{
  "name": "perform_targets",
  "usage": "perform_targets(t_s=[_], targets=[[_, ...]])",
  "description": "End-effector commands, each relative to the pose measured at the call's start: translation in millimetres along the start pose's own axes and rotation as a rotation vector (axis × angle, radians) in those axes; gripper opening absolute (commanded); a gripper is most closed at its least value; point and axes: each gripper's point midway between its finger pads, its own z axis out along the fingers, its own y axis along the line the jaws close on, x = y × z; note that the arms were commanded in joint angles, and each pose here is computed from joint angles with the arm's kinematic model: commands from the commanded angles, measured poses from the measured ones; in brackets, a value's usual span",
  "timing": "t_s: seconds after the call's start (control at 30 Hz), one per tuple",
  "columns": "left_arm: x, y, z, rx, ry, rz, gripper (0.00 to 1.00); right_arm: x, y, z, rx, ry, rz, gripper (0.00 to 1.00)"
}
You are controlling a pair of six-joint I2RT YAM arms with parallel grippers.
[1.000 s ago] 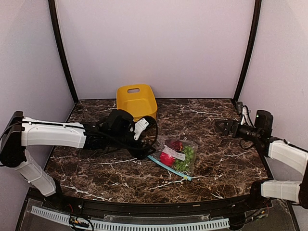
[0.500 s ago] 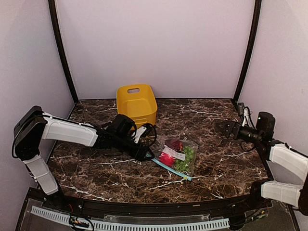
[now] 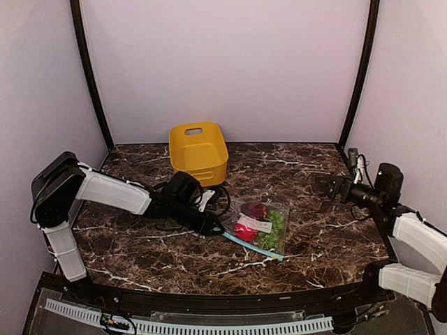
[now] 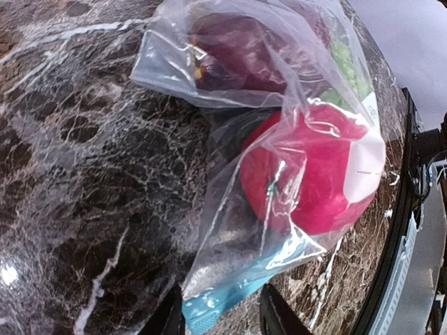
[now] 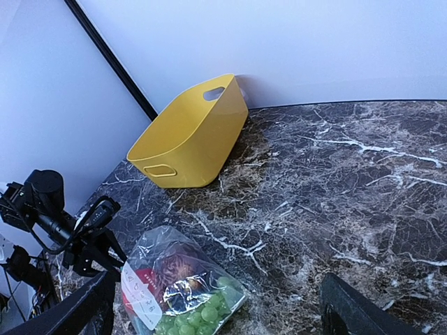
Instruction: Open the zip-top bag and remove the fake food
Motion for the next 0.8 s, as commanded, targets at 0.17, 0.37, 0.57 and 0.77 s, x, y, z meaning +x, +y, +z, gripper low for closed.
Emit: perform_targets(t_s=[0.17,0.37,0.57,0.77], targets=[[-23,-16,-9,0.052,-0.056,0.005,0.04,4,14,-3,-0.031,0.0,-0.025,0.99],[-40,-38,-33,0.104,-0.114,-0.028,0.01,9,28,3,-0.049,0.015,-0.092,0.98],[-77,-74,-74,0.188,-0.236,-0.07,0.01,17,39,12,-0.042,0.045,-0.157,0.92],[-105,-81,-106,0.158,-0.327,-0.223,0.01,18,58,23,-0.057,0.068,-0.24,0.88]])
